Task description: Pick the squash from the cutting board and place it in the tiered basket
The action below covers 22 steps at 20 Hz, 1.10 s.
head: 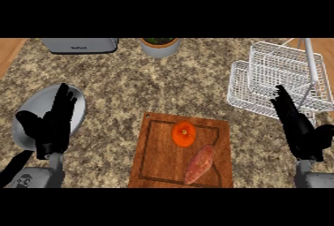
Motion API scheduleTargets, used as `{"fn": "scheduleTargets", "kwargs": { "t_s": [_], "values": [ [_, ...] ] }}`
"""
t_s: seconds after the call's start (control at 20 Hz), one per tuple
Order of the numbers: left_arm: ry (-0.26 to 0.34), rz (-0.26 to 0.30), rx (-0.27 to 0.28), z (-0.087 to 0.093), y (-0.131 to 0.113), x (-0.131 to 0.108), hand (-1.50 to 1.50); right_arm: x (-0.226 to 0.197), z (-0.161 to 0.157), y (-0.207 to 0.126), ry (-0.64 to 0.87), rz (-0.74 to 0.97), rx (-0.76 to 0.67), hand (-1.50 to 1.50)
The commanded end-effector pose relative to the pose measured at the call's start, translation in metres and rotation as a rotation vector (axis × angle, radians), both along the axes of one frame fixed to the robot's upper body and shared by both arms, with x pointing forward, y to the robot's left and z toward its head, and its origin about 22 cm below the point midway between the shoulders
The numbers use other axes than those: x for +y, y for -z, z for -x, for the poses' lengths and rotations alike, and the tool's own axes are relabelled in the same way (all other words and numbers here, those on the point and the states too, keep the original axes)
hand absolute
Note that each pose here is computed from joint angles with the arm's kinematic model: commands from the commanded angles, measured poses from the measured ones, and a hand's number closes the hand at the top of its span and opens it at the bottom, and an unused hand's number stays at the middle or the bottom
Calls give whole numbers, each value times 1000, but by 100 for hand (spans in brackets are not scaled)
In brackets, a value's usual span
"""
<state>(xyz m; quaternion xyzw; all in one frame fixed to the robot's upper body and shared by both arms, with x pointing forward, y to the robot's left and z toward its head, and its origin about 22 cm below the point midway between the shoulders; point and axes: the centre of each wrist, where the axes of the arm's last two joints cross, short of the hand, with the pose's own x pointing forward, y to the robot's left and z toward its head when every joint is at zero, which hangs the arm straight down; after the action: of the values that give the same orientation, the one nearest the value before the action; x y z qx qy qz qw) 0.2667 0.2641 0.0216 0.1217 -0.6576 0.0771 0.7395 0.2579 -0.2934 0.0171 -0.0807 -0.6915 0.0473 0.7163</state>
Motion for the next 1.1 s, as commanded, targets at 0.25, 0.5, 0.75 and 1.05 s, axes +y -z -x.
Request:
{"fn": "scheduleTargets", "kwargs": {
  "t_s": [0.25, 0.5, 0.75, 1.05],
  "values": [
    [463, -75, -111, -8, -5, -50, 0, 173, -31, -25, -249, -78, -66, -150],
    [524, -16, -55, 3, 26, -50, 0, 214, -33, -8, -178, -90, -93, -150],
    [478, -15, -69, 0, 37, -25, 0, 240, -26, -8, -265, 107, -249, -150],
    [462, -23, -43, -1, 38, -23, 0, 218, -61, -60, -268, 612, -113, -150]
  ]
}}
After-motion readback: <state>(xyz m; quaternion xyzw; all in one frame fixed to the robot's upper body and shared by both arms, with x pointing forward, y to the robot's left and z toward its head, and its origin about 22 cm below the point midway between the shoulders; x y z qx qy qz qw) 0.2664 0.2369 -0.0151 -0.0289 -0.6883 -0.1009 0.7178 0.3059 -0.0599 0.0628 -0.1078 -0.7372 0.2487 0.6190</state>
